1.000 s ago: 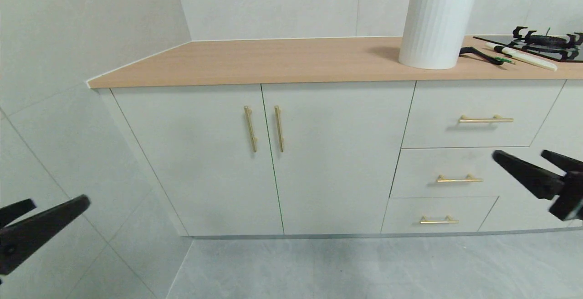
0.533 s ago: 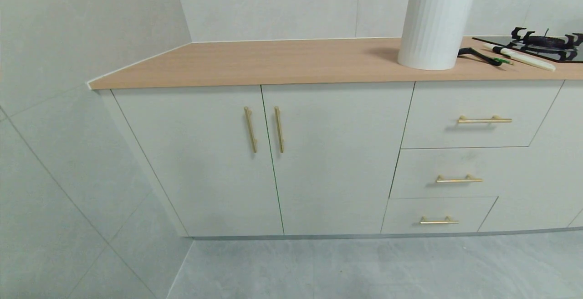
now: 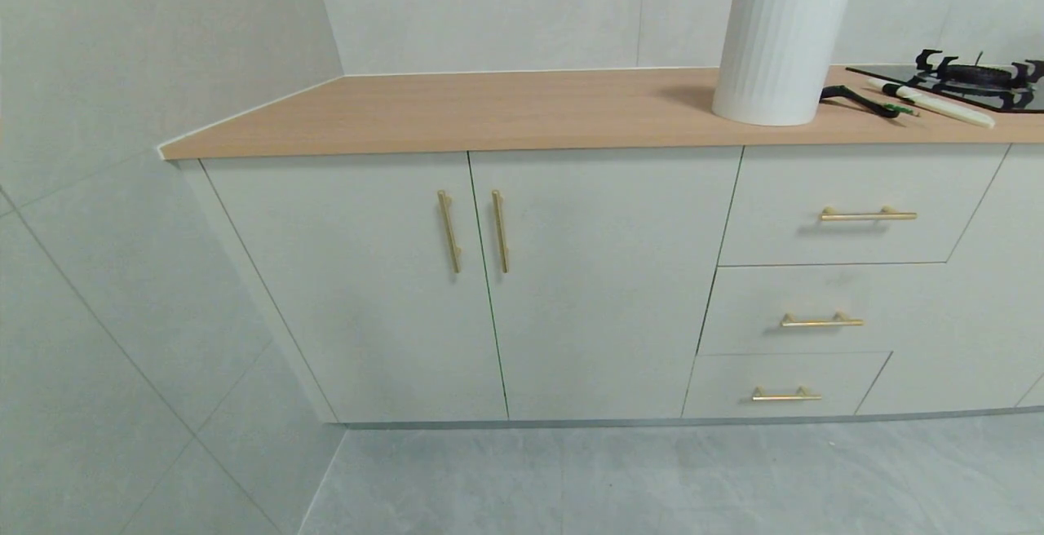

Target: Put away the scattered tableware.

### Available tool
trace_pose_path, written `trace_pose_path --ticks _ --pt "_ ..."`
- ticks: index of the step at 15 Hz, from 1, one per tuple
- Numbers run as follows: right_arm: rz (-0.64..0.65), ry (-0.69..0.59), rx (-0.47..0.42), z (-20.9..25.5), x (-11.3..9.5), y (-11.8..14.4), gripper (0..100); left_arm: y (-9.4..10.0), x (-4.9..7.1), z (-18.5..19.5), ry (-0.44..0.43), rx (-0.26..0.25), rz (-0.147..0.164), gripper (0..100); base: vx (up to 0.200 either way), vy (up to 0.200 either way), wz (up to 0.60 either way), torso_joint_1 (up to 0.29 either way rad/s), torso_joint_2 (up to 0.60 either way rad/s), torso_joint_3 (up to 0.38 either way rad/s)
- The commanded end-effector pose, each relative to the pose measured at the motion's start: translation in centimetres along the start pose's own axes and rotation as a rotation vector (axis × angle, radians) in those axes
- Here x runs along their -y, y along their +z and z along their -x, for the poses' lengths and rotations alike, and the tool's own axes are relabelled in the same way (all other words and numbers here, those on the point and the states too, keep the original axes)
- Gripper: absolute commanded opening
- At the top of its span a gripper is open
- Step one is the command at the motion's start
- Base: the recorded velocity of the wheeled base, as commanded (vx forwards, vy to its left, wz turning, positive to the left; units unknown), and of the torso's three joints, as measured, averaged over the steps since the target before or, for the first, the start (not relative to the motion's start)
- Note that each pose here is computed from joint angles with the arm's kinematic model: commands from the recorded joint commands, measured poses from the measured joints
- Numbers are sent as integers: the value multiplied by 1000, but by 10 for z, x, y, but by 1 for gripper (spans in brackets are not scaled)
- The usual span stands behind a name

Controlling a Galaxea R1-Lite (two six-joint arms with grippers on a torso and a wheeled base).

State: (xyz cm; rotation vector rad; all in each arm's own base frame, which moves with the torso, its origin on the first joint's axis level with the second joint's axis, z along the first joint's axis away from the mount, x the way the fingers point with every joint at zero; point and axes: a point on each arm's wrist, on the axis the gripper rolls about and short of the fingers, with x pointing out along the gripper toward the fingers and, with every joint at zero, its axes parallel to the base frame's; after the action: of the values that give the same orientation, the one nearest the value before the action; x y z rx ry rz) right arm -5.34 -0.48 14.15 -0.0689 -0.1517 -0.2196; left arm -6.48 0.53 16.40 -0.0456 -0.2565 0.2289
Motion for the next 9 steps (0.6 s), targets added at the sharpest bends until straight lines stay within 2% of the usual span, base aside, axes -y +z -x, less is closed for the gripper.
trace_pose_path --ticks 1,2,4,7,8,9 --pt "-9 25 -71 -9 -5 -29 100 -15 0 -2 8 -34 -13 100 0 0 0 0 0 0" --pt "-11 82 -67 -17 -10 -50 100 -37 2 -7 -2 -110 -35 100 0 0 0 0 0 0" --pt "-15 187 -58 -19 -14 -60 100 -59 3 -11 -43 -185 -48 100 0 0 0 0 0 0" --pt "-8 240 -99 -19 -15 -64 100 -83 4 -15 -50 -233 -57 100 0 0 0 0 0 0" --pt "-4 242 -103 -18 -15 -64 100 -93 4 -17 -56 -239 -57 100 0 0 0 0 0 0" --pt "-3 236 -114 -19 -15 -66 100 -93 4 -18 -63 -226 -52 100 0 0 0 0 0 0"
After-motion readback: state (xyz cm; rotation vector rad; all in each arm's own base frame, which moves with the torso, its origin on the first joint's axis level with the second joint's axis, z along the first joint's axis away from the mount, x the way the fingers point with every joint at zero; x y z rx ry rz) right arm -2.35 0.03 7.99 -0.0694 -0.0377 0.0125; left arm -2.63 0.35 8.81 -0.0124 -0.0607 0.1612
